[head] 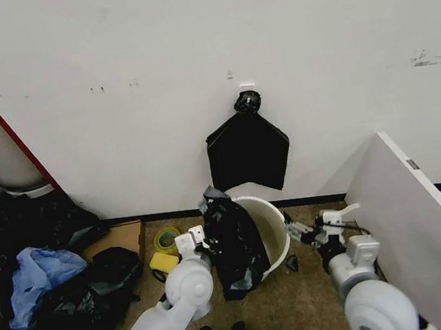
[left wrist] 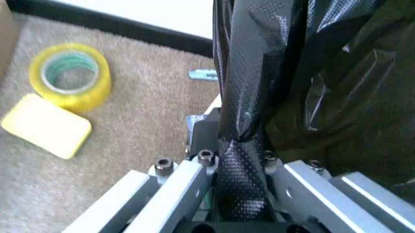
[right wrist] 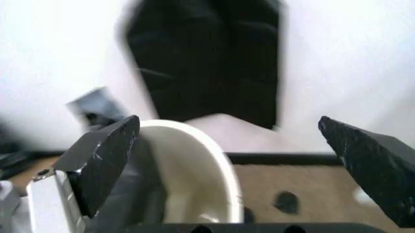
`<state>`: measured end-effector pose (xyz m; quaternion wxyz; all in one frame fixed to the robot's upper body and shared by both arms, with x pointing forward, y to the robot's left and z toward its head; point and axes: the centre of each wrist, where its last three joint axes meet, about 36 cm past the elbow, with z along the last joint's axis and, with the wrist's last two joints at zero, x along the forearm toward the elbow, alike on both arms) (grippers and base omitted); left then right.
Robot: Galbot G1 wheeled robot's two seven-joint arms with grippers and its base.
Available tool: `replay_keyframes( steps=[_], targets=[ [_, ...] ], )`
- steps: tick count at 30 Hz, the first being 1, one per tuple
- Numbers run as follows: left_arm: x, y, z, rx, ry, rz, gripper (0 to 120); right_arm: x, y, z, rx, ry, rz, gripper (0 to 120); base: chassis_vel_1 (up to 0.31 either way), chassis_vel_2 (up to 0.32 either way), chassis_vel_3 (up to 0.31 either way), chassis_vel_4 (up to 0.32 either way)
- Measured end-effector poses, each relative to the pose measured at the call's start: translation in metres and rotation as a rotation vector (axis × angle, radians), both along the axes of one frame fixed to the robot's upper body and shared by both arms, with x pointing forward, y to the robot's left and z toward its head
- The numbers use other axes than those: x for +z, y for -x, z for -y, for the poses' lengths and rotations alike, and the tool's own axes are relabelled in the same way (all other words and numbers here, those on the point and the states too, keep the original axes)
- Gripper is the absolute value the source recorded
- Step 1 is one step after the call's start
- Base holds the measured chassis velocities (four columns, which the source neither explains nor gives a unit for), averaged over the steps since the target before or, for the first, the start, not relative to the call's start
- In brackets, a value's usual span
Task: Place the garbage bag over the trash bin.
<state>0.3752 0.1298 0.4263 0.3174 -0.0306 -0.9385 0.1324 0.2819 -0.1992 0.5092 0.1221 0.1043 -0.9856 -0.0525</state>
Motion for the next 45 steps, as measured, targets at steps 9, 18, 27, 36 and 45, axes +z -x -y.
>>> replay_keyframes(
  steps=[9,18,27,36,45],
  targets=[
    [0.003,0.028,-0.008,-0.056,-0.069,0.074,1,0.017,-0.007,-0.013,0.269,0.097,0.002,100,0.000,0.000,0.000,0.000],
    [0.001,0.039,-0.006,-0.049,-0.060,0.073,1,0.009,-0.051,-0.050,0.320,0.042,-0.143,100,0.000,0.000,0.000,0.000],
    [-0.002,0.045,-0.004,-0.035,-0.033,0.050,1,-0.012,-0.063,-0.058,0.288,0.099,-0.180,69,0.000,0.000,0.000,0.000],
    [-0.003,0.046,-0.002,-0.019,-0.012,0.046,1,-0.010,-0.064,-0.051,0.302,0.090,-0.231,36,0.000,0.000,0.000,0.000],
    [-0.003,0.045,-0.006,-0.021,-0.016,0.050,1,-0.016,-0.067,-0.049,0.275,0.090,-0.219,4,0.000,0.000,0.000,0.000]
  ],
)
